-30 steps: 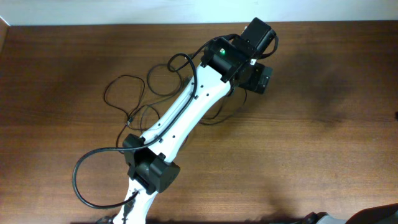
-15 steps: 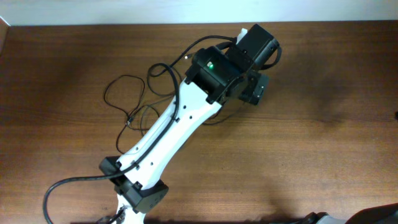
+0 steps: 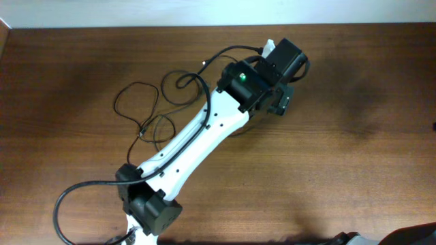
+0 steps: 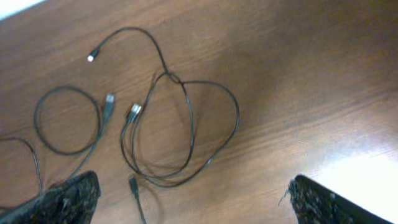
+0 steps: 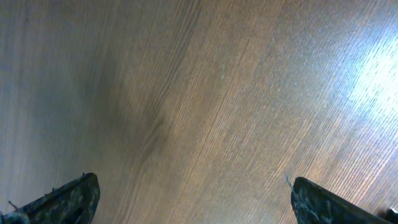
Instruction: Untangle cables
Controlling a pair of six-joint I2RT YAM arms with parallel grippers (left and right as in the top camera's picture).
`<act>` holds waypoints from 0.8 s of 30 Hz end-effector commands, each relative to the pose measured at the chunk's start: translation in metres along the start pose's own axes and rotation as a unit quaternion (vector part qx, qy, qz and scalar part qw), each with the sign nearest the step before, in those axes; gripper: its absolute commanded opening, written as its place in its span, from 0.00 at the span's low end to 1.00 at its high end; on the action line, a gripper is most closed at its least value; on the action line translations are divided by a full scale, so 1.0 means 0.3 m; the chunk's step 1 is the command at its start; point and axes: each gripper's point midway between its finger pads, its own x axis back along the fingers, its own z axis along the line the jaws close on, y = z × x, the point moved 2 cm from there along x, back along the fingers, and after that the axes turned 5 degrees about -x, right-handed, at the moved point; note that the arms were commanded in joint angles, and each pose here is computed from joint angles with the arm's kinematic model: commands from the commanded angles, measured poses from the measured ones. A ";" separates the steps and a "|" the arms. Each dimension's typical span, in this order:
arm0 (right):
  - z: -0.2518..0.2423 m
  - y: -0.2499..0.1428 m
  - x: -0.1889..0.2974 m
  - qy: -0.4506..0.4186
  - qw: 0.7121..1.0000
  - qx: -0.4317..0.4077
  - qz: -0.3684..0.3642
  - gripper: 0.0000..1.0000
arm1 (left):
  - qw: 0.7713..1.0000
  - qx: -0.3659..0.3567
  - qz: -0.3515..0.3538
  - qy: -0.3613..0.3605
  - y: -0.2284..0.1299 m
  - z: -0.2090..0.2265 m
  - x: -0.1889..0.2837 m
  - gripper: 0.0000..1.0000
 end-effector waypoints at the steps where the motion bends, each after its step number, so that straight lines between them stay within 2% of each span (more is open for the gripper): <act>1: -0.004 0.005 0.009 -0.002 1.000 -0.001 -0.007 0.98 | 1.000 0.000 -0.002 0.006 -0.046 0.004 -0.023 0.99; 4: -0.004 0.005 0.009 -0.002 1.000 -0.001 -0.007 0.98 | 1.000 0.002 -0.006 -0.005 -0.113 -0.008 -0.076 0.99; 10: -0.004 0.005 0.009 -0.002 1.000 -0.001 -0.007 0.98 | 0.995 0.040 -0.086 -0.041 -0.340 0.042 -0.137 0.99; 14: -0.004 0.005 0.009 -0.002 1.000 -0.001 -0.007 0.98 | 0.969 0.120 -0.196 -0.086 -0.552 0.200 -0.164 0.99; 18: -0.004 0.005 0.009 -0.002 1.000 -0.001 -0.007 0.98 | 0.942 0.175 -0.279 -0.062 -0.703 0.327 -0.133 0.99; 24: -0.004 0.005 0.009 -0.002 1.000 -0.001 -0.007 0.98 | 0.924 0.214 -0.317 -0.025 -0.891 0.405 -0.134 0.99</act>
